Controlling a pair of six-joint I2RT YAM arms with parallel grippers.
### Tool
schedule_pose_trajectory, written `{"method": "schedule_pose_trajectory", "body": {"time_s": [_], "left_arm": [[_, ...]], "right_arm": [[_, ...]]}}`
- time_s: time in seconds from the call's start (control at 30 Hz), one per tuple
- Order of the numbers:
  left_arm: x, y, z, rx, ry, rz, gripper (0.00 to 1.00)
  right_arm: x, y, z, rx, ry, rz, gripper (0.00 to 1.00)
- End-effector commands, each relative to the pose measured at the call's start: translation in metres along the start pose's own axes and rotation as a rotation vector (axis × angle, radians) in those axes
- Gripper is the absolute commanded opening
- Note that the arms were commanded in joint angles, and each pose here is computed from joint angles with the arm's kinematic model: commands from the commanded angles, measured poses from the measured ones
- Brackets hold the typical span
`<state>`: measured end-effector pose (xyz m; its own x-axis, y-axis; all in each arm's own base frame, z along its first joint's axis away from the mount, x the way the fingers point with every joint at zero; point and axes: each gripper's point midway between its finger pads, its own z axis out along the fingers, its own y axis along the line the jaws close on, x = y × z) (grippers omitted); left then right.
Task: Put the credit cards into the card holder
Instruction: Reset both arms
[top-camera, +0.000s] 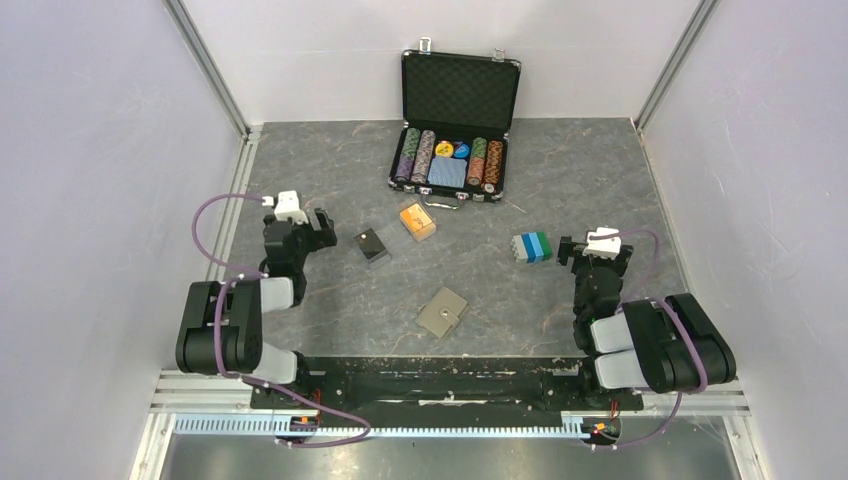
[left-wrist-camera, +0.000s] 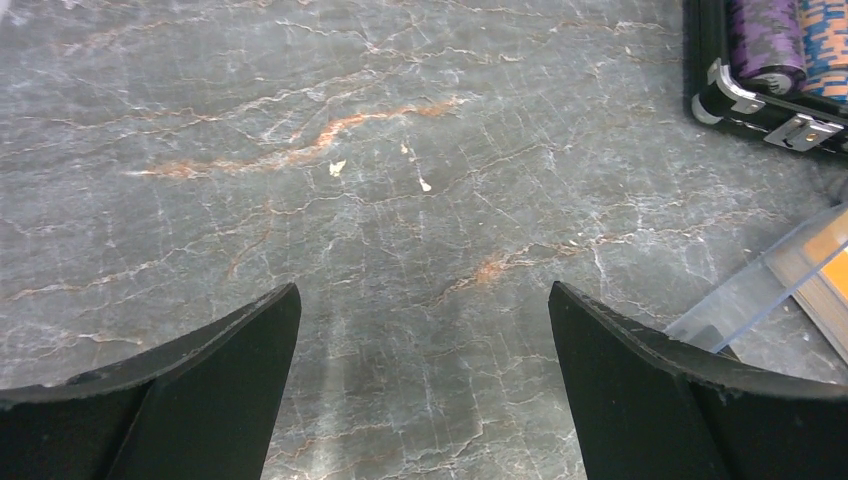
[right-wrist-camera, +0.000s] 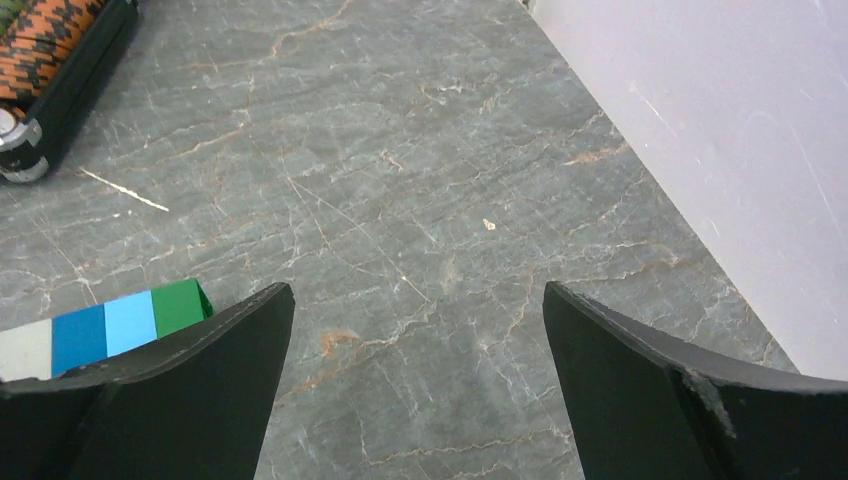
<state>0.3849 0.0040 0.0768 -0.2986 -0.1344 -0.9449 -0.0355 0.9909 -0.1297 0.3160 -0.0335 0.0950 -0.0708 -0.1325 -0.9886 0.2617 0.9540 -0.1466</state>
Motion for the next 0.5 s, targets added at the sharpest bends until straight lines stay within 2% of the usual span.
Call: {"method": "schedule_pose_trajectory", "body": {"time_s": [0.0, 0.1, 0.47], "left_arm": [[-0.0101, -0.0076, -0.0109, -0.025, -0.175, 0.108, 1.00], [-0.0107, 0.0005, -0.0105, -0.091, -0.153, 0.091, 1.00], [-0.0108, -0.0021, -0.0096, -0.077, -0.151, 0.101, 1.00]], "right_arm": [[0.0131, -0.0114, -0.0227, 0.013, 0.004, -0.016, 0.98], [0.0128, -0.0118, -0.0229, 0.015, 0.002, -0.015, 0.98], [0.0122, -0.0124, -0.0230, 0.018, 0.000, -0.014, 0.98]]}}
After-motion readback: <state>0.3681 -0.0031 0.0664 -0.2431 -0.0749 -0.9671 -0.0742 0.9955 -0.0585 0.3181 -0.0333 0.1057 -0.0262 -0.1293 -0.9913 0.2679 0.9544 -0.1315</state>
